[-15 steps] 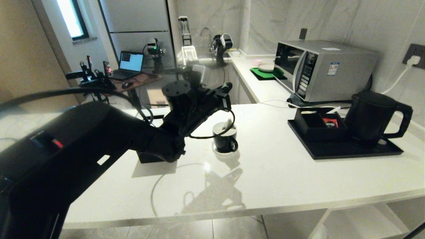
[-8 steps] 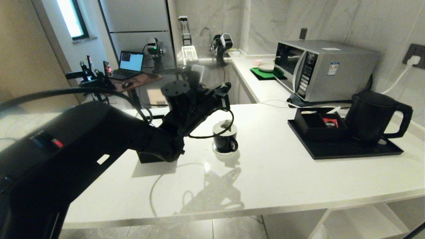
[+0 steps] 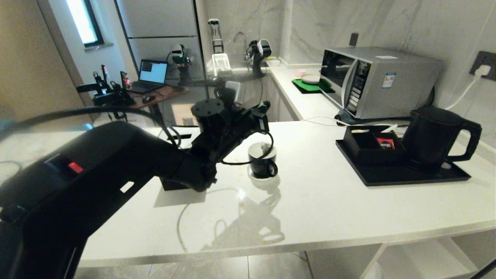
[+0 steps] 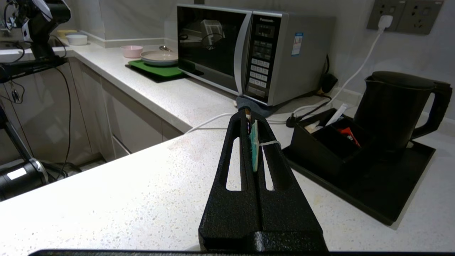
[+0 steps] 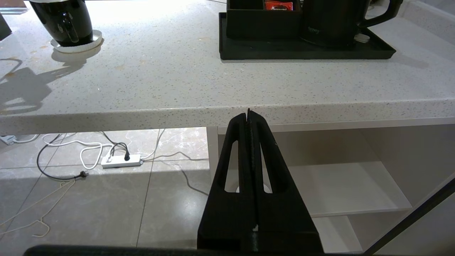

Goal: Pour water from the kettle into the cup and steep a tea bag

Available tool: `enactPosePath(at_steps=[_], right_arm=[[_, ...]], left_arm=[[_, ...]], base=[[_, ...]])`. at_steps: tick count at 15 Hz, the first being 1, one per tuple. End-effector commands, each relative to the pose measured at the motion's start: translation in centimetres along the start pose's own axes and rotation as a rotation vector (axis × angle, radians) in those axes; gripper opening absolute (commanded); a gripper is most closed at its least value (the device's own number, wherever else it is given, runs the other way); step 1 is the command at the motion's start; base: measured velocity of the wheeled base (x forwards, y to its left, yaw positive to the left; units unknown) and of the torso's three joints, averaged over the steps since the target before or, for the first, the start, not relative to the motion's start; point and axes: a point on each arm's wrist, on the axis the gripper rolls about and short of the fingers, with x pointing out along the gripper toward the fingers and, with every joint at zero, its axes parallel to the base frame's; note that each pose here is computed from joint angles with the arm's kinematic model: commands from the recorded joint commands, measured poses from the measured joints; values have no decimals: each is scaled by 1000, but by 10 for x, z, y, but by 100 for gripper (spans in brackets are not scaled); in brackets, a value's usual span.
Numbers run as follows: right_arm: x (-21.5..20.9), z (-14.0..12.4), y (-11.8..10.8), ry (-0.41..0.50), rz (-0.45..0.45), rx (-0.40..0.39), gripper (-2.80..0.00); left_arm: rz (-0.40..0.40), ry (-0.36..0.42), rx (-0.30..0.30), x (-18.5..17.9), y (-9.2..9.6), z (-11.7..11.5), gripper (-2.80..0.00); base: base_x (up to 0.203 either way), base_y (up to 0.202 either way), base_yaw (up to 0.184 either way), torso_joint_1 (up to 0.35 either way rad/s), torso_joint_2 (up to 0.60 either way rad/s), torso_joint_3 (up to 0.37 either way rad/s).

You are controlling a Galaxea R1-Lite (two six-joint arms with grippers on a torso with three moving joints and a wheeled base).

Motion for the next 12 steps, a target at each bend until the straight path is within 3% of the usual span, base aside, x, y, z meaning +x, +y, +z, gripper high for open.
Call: enactPosePath(at_steps=[1,12], right_arm=[[0,0,0,0,0,0,-280],[0,0,0,0,0,0,-280]], left_arm=[[3,11,-2,0,2,-9,-280],[34,52,-2,0,18,-32,-280]], base=[[0,0,0,0,0,0],[0,0,0,0,0,0]])
